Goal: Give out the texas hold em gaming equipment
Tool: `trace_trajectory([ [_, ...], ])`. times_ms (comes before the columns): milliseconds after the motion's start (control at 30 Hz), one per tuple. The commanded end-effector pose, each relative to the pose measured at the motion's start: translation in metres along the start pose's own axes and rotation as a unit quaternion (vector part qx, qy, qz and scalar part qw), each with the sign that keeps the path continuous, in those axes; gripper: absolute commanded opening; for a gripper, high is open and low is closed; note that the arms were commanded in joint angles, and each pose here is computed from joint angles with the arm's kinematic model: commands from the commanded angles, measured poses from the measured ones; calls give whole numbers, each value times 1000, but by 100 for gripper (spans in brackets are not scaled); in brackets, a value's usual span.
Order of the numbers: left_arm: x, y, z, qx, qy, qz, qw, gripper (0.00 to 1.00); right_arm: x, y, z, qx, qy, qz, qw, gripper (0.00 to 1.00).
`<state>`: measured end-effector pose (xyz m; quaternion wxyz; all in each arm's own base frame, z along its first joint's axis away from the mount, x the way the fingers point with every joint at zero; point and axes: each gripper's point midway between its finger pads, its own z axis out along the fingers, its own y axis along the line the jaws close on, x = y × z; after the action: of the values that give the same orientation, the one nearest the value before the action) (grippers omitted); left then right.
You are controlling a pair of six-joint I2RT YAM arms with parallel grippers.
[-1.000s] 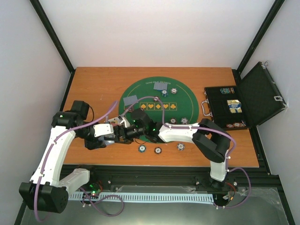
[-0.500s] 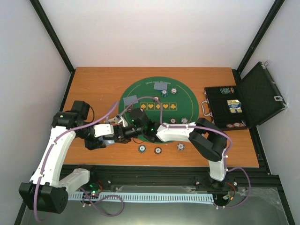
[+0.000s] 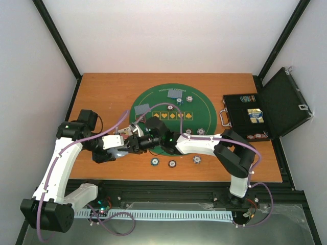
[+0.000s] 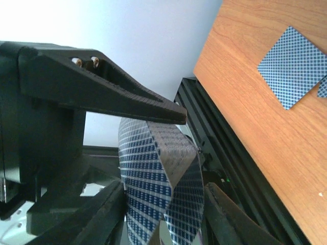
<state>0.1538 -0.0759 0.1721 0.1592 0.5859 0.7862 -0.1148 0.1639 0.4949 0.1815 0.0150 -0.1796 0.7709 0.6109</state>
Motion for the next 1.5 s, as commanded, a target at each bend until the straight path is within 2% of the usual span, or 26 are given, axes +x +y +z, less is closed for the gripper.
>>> trace_trajectory([
  [0, -10, 0, -16, -18, -19, 22, 999, 1, 0, -27, -14, 58, -13, 22, 998, 36],
  [67, -10, 0, -15, -18, -19, 22, 999, 1, 0, -26, -17, 63, -16, 20, 998, 32],
  [400, -10, 0, -16, -19, -19, 23, 999, 1, -2, -22, -28, 74, -21, 12, 997, 27],
  [633, -10, 0, -15, -20, -18, 24, 999, 1, -6, -22, -35, 90, -24, 3, 996, 19],
  [800, -10, 0, -16, -21, -18, 24, 999, 1, -9, -23, -43, 97, -29, 3, 995, 5],
  [933, -9, 0, -16, -20, -17, 25, 999, 1, -14, -23, -55, 101, -37, 2, 994, 3],
  [1133, -8, -1, -16, -23, -14, 27, 999, 1, -27, -37, -104, 129, -71, 6, 989, 3],
  [1300, -8, 0, -16, -22, -13, 27, 999, 1, -33, -83, -168, 177, -108, 43, 977, 3],
  [1467, -8, 0, -16, -21, -13, 27, 999, 1, -31, -120, -211, 224, -125, 64, 964, 3],
])
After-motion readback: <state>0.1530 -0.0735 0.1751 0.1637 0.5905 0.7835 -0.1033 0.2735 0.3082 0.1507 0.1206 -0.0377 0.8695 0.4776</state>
